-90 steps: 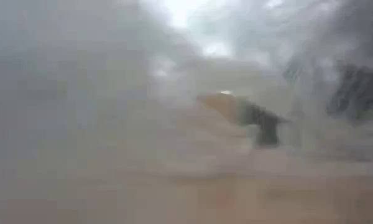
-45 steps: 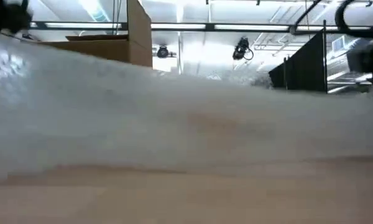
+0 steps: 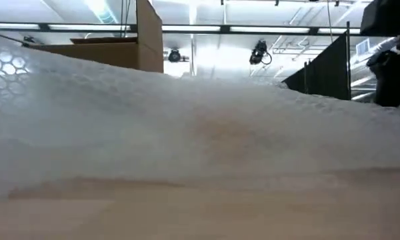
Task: Wrap mug
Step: Wrap the yellow mug using the transparent bubble wrap
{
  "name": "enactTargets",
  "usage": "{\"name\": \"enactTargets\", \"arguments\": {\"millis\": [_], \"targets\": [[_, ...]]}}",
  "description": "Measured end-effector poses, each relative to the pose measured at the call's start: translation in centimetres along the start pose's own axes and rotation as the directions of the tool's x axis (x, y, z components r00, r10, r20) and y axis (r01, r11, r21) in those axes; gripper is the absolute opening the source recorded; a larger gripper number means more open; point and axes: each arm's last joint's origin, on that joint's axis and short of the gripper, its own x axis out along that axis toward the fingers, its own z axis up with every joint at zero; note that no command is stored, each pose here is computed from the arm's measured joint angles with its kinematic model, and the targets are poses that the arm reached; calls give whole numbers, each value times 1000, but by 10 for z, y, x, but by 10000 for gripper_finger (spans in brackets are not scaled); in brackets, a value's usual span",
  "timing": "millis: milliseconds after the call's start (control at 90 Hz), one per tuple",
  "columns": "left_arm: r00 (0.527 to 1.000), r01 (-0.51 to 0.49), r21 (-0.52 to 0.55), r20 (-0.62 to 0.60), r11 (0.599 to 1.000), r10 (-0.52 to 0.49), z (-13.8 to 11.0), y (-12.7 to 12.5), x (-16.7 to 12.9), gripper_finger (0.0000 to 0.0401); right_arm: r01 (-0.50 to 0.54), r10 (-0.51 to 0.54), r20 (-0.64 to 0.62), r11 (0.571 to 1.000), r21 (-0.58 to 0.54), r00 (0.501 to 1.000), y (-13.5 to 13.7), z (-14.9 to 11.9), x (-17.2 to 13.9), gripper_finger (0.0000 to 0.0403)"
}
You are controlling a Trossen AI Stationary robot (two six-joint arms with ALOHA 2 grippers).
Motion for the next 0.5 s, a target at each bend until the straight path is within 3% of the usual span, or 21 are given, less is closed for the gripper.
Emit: {"name": "enactTargets", "arguments": {"millis": [133, 267, 500], "targets": [[1000, -7, 78, 29, 997, 4, -4, 1, 35, 137, -118, 122, -169, 992, 35, 978, 10, -10, 14, 293], [983, -156, 42, 108, 987, 150, -4, 18, 73, 137, -195, 235, -309, 968, 157, 921, 18, -17, 12, 293], [956, -272, 62, 133, 960, 262, 4, 65, 148, 137, -235, 247, -181, 968, 86, 952, 28, 5, -12, 293]]}}
